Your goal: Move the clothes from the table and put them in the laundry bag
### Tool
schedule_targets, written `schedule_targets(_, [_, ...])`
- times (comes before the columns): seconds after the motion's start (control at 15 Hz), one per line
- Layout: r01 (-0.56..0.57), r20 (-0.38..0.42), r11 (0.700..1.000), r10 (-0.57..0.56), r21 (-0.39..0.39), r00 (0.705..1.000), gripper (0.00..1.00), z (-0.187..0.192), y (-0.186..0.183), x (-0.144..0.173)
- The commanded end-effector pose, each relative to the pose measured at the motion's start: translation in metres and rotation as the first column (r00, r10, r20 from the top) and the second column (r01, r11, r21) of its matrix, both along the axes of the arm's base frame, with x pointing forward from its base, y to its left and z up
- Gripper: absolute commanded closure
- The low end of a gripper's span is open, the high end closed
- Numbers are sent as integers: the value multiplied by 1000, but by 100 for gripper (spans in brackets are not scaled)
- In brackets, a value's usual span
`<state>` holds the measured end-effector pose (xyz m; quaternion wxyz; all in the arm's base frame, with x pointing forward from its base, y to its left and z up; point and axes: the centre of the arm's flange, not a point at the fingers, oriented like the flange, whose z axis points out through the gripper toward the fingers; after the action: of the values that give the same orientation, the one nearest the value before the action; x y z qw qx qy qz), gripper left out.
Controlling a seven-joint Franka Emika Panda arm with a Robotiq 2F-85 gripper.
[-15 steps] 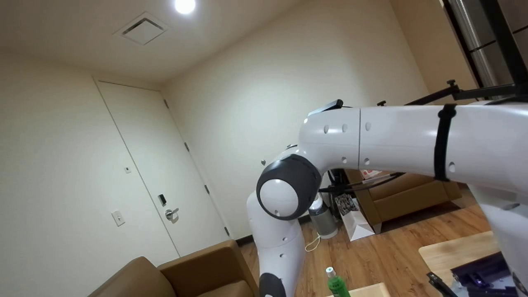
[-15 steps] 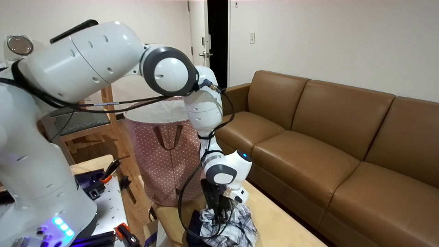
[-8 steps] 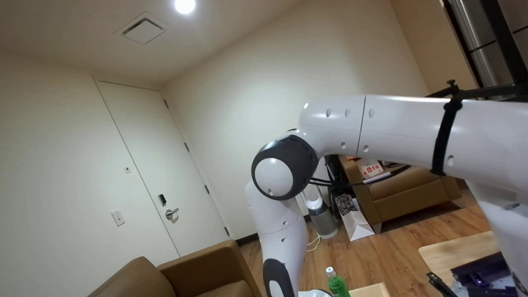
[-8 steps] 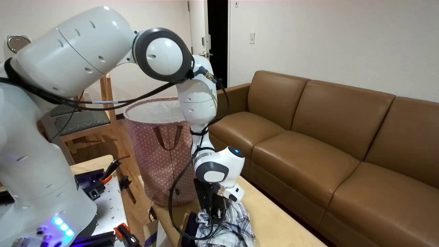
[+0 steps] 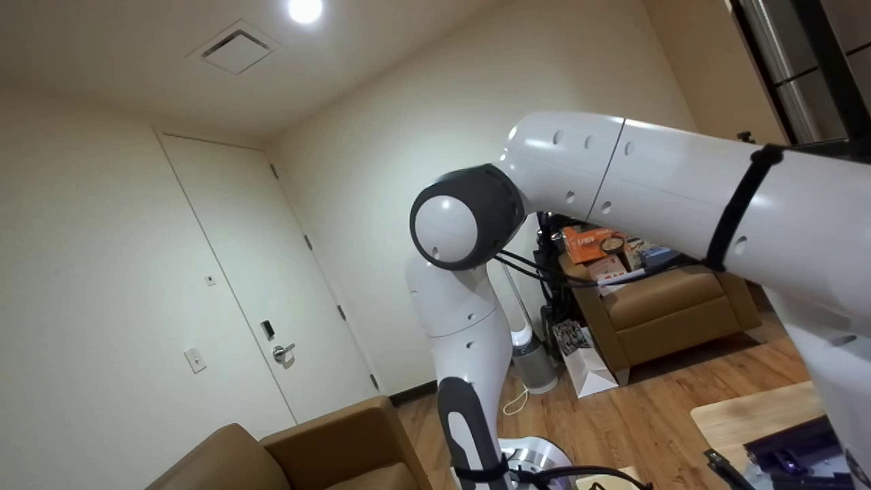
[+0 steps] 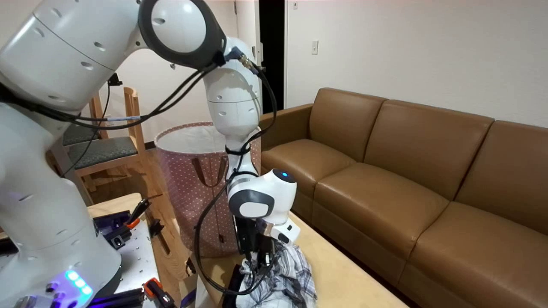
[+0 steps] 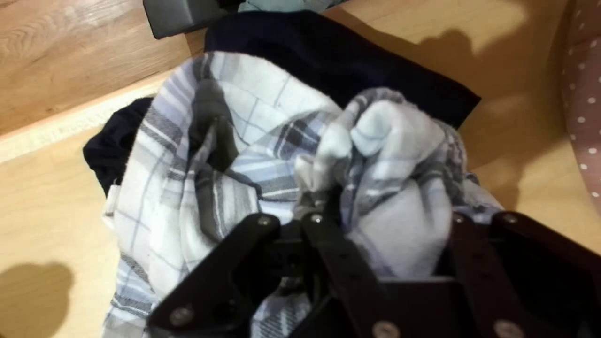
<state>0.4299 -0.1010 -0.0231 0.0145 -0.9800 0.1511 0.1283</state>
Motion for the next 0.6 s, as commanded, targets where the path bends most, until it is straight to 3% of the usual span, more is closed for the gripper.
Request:
schedule_targets(0.0, [37,-16,999,-37,12,999,89,5,-10,-5])
schedule_targets(0.27, [19,-34,999,-18,34,999,89,26,-14,-11])
schedule_targets(0.53, [-38,27,999,37,28,999,89,85,10,-24])
